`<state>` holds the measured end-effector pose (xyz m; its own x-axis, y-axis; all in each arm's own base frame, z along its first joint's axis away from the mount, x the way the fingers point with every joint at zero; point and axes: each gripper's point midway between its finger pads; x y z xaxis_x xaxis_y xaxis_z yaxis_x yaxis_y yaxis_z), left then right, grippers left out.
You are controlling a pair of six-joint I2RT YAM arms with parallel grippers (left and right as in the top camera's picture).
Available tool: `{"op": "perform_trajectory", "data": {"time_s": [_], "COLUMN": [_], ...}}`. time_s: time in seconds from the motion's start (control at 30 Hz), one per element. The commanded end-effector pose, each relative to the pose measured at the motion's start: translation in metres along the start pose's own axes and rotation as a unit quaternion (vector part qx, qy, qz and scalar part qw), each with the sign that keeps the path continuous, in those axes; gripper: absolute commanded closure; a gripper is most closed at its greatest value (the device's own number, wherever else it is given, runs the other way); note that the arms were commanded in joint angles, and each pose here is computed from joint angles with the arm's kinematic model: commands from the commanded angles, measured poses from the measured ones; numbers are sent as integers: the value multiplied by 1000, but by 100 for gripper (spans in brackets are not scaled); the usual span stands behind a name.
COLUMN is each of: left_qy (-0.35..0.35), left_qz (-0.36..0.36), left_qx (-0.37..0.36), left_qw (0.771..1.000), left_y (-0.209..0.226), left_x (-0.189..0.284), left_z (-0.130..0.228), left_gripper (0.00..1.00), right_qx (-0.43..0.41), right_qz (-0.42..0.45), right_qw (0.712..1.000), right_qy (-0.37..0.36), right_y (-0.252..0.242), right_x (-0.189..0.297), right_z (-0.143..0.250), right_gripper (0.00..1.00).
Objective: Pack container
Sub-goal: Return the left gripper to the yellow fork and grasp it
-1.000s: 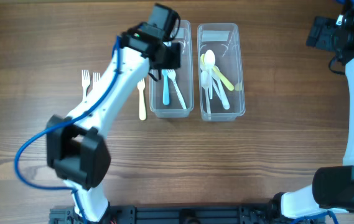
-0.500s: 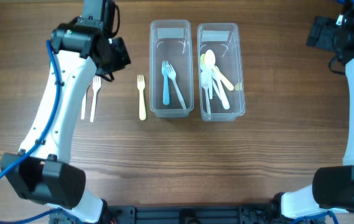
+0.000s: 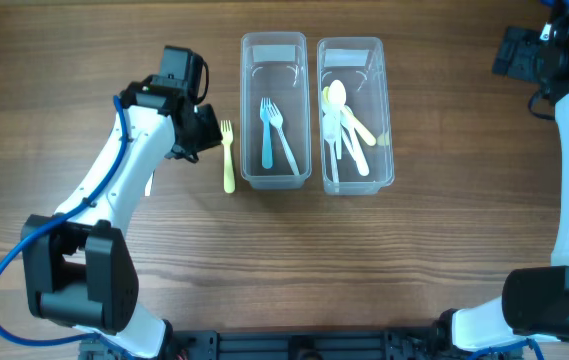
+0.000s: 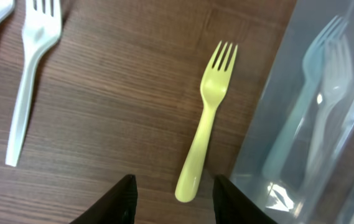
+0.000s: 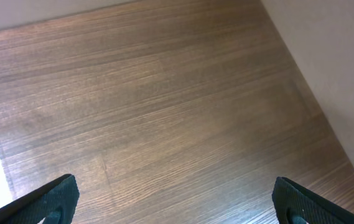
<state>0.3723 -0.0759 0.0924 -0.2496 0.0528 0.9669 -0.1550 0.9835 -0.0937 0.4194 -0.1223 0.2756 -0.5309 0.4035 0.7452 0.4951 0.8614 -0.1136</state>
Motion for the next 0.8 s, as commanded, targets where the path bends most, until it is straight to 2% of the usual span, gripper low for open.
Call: {"op": "perform_trajectory", "data": {"time_s": [0.0, 0.17, 0.43, 0.77], "left_qy": [23, 28, 36, 4], "left_qz": [21, 32, 34, 52], "left_qx": [-9, -24, -46, -109], "left_qw": [999, 999, 998, 993], "left_y": [-4, -4, 0, -6], "left_x": [-18, -31, -48, -57], "left_z": [15, 25, 40, 33], "left_gripper": [57, 49, 44, 44], "right_qx": [-6, -6, -6, -6], "right_qz": [7, 7, 7, 7], "right_qw": [1000, 1000, 1000, 1000], "right_qy": [-5, -5, -5, -5], "right_y": [-2, -2, -2, -2], "right_x": [0, 0, 0, 0], "right_z": [-3, -3, -3, -3], "right_gripper": [0, 0, 0, 0]}}
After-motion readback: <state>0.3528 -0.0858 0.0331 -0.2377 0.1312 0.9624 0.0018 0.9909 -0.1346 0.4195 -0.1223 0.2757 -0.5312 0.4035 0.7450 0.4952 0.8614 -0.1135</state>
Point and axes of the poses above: each gripper's point midway between its finger pads, its own x axis back along the fingers, its own y axis along the line the jaws close on, z = x × y, and after that the axes turned 8 degrees about -x, right-handed
